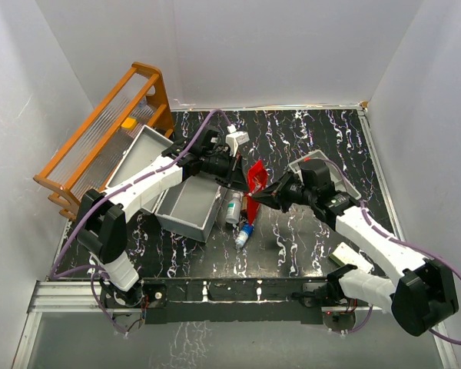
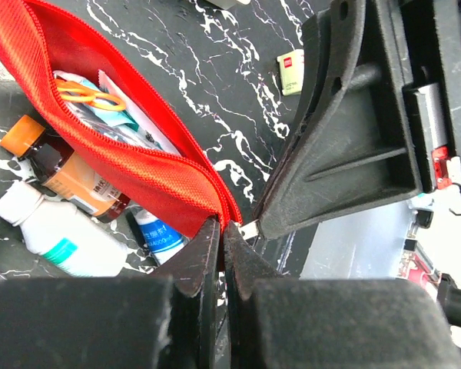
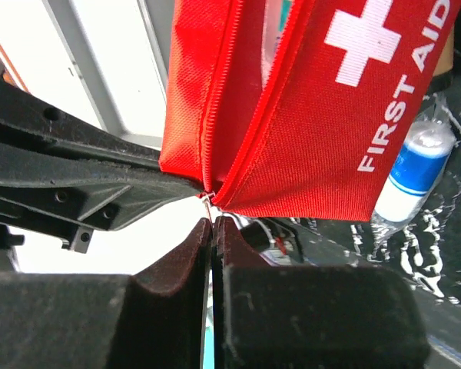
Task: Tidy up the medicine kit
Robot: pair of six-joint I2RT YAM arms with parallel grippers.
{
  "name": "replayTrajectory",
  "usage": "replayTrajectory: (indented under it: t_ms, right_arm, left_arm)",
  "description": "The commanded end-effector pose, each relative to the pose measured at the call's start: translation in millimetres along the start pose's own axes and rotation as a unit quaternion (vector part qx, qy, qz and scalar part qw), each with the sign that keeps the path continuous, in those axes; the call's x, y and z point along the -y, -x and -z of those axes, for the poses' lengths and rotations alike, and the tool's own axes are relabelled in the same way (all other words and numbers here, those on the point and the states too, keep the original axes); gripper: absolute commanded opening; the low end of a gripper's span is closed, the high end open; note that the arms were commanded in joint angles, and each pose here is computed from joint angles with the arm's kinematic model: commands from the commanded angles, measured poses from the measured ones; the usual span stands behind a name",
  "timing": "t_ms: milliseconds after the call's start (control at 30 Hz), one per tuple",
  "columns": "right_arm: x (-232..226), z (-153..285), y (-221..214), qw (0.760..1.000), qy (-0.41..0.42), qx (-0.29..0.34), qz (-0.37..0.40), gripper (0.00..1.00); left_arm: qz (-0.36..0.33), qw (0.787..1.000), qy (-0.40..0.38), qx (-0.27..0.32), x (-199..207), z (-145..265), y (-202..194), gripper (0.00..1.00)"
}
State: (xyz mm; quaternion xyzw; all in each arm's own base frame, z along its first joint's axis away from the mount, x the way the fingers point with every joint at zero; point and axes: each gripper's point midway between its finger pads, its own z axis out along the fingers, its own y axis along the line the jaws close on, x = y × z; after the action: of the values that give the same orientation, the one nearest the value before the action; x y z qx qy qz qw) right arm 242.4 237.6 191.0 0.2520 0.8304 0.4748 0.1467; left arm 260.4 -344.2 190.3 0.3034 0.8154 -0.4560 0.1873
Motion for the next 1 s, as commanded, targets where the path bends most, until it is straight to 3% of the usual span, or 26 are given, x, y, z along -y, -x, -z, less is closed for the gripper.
replayTrajectory:
  t_ms: [0, 300, 533, 633, 767, 833, 967]
  right_arm:
    - [0.1, 1.9, 25.1, 0.990, 0.021, 0.067, -0.122, 0.00]
    - [8.1, 1.8, 24.5, 0.962, 0.030, 0.066, -0.264, 0.00]
    - [9.0, 3.1, 36.2, 0.954, 0.033, 0.098, -0.281, 0.00]
    - [5.5, 0.3, 45.7, 0.970, 0.034, 0.123, -0.206, 0.00]
    - [-13.8, -1.6, 52.8, 0.988, 0.066, 0.139, -0.023, 0.00]
    - [-26.5, 3.8, 54.6, 0.980, 0.103, 0.156, 0.069, 0.00]
    - [-30.1, 15.6, 61.9, 0.953, 0.126, 0.206, 0.182, 0.00]
  left_arm:
    - [0.008, 0.999, -0.031, 0.003, 19.5, 12.0, 3.9, 0.00]
    - [0.026, 0.999, -0.045, 0.008, 22.1, 8.6, 4.0, 0.00]
    - [0.031, 0.998, -0.051, 0.006, 25.1, 8.6, 6.5, 0.00]
    - [0.031, 0.998, -0.051, 0.003, 25.0, 9.2, 6.6, 0.00]
    - [0.040, 0.998, -0.048, -0.004, 23.4, 8.3, 5.2, 0.00]
    - [0.044, 0.998, -0.047, -0.007, 22.4, 7.4, 4.5, 0.00]
    - [0.050, 0.998, -0.045, -0.008, 21.4, 6.9, 5.6, 0.00]
